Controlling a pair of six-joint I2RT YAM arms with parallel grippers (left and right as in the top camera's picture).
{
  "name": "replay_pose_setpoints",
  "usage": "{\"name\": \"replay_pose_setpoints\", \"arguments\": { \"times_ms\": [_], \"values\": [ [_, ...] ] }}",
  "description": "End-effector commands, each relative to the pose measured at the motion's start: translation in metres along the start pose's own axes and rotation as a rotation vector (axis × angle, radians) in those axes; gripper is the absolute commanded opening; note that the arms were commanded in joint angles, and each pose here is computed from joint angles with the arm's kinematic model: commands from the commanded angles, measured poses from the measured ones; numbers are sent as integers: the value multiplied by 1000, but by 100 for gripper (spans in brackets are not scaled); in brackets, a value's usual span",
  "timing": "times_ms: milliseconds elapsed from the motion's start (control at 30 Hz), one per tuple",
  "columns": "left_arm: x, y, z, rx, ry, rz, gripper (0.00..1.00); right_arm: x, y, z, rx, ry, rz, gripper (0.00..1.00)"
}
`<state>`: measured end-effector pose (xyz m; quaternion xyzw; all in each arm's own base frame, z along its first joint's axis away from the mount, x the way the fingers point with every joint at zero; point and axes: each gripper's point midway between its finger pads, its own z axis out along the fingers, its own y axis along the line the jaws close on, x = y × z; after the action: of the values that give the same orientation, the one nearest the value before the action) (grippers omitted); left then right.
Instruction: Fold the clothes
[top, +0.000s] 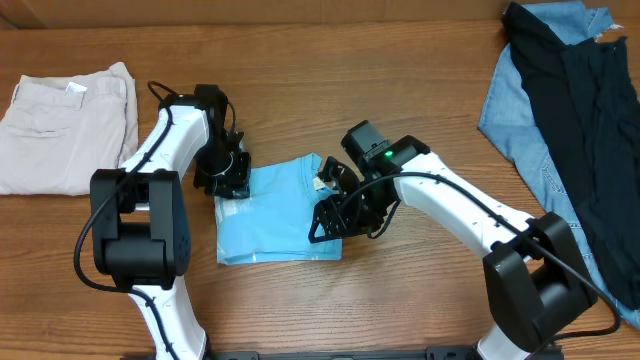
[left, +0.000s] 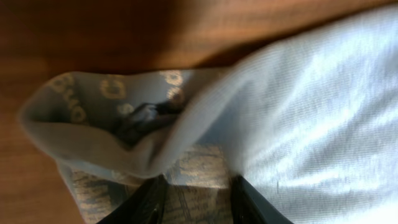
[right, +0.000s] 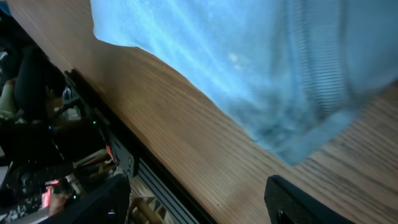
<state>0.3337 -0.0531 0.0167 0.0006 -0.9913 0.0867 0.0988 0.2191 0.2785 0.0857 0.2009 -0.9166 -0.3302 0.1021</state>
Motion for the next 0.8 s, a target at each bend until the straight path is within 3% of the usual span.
{"name": "replay_pose_setpoints", "arguments": {
  "times_ms": [0, 433, 767],
  "values": [
    [7, 1, 1, -9, 38, 20, 38, 4, 5, 9, -33, 32, 7, 73],
    [60, -4, -7, 22, 259, -25, 36, 15, -11, 41, -25, 146, 72, 74],
    [72, -5, -10, 28, 309, 8, 33, 9, -40, 37, 14, 138, 147, 75]
  ]
}}
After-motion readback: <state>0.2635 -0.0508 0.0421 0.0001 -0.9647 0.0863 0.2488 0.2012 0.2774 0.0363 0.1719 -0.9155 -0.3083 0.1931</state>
